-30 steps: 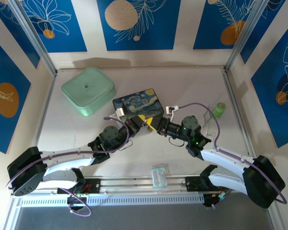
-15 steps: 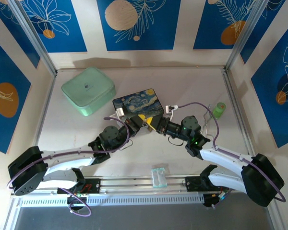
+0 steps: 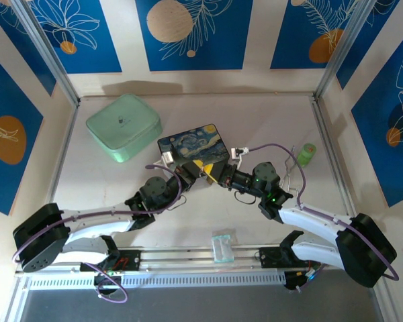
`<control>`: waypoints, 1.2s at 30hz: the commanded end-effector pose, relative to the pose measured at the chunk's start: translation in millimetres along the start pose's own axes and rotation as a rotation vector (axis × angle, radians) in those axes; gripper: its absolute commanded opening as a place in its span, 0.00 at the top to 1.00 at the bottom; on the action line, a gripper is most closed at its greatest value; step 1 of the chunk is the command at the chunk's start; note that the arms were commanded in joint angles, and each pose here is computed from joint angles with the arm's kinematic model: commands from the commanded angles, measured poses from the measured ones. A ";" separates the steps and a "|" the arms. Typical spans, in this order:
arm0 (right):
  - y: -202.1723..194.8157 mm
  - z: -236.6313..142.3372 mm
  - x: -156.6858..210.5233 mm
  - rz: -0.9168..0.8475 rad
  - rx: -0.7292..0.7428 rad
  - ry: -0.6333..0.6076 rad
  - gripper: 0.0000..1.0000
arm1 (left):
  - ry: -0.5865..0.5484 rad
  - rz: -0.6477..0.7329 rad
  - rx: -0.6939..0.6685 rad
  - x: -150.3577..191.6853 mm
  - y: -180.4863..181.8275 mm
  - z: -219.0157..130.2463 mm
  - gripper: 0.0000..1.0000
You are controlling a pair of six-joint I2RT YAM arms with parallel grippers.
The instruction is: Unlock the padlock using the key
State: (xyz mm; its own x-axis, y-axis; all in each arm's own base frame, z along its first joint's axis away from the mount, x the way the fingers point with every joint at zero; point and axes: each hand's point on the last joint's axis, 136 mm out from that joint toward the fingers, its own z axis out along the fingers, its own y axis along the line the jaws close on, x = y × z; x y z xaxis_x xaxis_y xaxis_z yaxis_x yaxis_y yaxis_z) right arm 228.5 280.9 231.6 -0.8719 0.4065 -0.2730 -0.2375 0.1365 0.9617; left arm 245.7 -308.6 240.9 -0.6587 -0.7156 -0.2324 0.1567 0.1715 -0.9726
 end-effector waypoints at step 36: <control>-93.1 -70.7 -1.7 0.020 0.373 0.059 1.00 | 0.062 0.446 -0.734 28.8 142.4 19.7 0.43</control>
State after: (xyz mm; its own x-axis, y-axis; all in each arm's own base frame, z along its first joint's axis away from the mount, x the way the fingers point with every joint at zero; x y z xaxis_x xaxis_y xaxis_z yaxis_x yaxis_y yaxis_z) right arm 228.8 207.0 150.2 -0.8949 0.3735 -0.2440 -0.0583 0.4443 0.8940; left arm 254.3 -313.4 88.4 -0.7390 -0.3625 -0.5679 -0.0359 0.8629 -0.5041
